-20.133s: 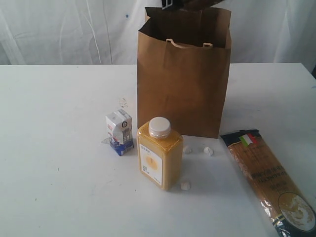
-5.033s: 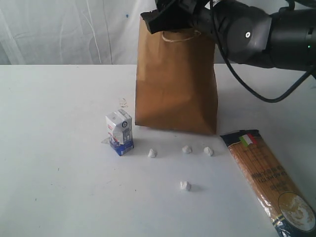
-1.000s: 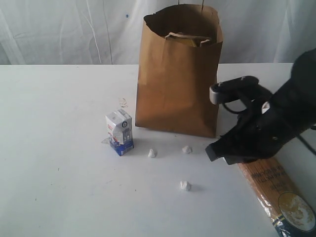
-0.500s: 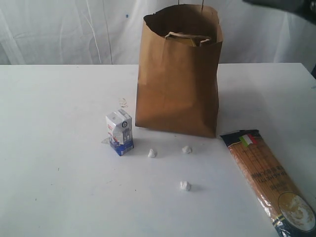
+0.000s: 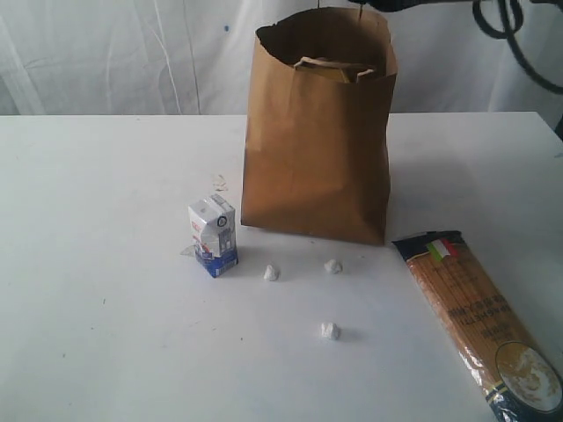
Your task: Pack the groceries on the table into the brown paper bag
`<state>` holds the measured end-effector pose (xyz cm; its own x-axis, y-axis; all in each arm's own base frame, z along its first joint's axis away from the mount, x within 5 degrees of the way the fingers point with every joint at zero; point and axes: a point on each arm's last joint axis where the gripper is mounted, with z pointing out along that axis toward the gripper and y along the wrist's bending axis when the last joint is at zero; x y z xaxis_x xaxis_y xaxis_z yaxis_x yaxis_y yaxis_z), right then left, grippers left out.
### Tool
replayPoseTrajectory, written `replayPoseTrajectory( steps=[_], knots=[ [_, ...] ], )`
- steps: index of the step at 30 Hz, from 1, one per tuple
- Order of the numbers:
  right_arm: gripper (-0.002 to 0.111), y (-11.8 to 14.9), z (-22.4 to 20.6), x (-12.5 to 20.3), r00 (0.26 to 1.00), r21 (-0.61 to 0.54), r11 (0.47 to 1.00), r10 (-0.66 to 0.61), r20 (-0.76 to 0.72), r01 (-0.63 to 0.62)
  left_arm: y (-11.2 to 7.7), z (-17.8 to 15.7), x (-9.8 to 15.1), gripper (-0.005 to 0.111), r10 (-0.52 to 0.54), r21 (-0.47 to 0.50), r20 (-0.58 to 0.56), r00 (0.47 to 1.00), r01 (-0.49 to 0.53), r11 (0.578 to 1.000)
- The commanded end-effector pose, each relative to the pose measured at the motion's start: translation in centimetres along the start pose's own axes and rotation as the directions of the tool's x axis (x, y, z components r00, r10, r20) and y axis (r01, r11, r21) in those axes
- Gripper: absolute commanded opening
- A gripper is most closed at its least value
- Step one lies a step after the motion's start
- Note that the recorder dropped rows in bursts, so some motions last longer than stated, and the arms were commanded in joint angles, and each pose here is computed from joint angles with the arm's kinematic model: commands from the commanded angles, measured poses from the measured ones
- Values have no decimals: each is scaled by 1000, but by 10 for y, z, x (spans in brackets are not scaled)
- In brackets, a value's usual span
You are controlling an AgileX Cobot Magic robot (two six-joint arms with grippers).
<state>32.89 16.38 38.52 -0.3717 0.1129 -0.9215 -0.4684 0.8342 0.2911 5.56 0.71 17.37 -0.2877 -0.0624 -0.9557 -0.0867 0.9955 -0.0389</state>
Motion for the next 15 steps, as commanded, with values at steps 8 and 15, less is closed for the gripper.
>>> replayPoseTrajectory(
  steps=[8,15],
  knots=[
    [35,-13,22,1,997,76,996,-44,61,39,0,0,0,0,8,6,6,1000,-8,1000],
    [35,-2,4,3,987,0,989,-144,-69,145,0,0,0,0,8,6,6,1000,-8,1000]
  ],
)
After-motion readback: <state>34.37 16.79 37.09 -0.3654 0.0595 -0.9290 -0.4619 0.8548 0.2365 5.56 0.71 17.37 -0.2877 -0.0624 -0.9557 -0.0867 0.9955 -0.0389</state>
